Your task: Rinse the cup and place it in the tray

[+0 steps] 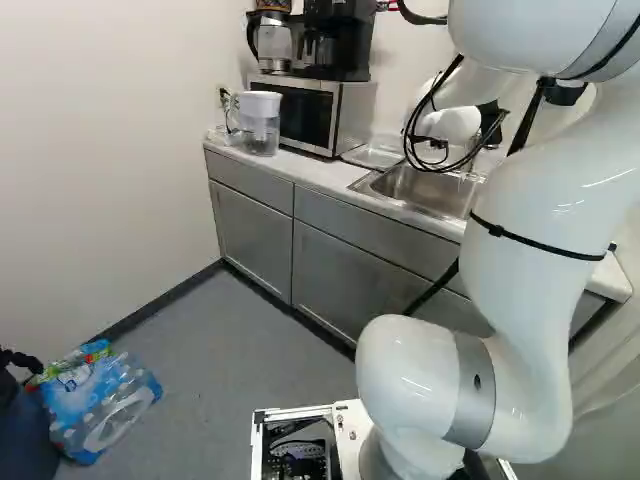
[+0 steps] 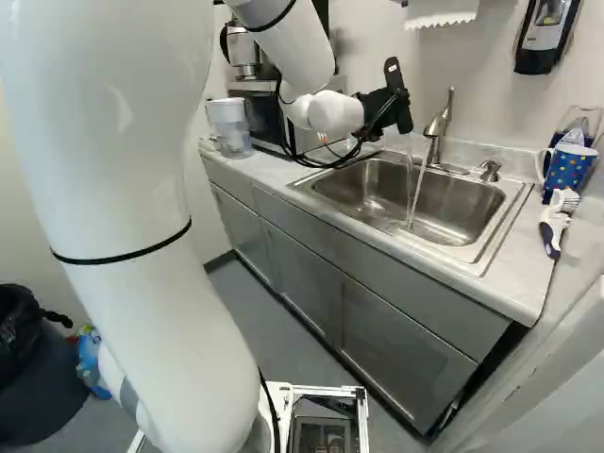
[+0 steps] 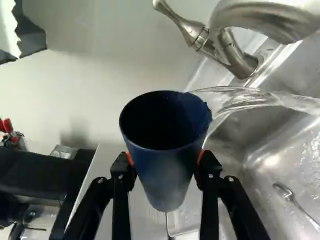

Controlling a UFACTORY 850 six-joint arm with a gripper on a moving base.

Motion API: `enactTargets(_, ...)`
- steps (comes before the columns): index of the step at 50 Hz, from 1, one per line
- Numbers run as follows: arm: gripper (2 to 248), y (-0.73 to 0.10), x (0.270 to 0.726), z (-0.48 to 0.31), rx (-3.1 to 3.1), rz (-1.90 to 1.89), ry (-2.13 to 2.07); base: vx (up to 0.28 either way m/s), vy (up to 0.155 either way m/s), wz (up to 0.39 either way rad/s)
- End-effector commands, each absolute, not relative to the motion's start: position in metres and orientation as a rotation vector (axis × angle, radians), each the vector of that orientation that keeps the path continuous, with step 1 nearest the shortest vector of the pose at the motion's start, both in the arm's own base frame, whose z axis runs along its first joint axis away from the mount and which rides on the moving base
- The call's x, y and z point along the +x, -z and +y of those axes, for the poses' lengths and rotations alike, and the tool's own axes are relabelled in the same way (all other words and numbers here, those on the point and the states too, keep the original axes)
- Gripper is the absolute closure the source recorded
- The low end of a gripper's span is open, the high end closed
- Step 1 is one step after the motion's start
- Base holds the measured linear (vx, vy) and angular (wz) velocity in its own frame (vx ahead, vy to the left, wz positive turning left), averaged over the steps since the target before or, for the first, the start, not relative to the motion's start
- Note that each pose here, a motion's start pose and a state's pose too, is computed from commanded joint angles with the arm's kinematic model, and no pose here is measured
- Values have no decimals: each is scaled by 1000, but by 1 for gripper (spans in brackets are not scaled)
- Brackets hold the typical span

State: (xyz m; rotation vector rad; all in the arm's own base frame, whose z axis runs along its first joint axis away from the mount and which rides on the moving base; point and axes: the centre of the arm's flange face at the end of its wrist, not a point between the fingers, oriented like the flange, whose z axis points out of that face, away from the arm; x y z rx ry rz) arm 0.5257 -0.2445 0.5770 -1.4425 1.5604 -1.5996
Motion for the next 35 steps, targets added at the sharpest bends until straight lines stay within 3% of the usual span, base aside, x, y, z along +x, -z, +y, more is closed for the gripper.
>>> enactTargets(35,125,-577,526,-244,-1075,1708,1380,0,0,0)
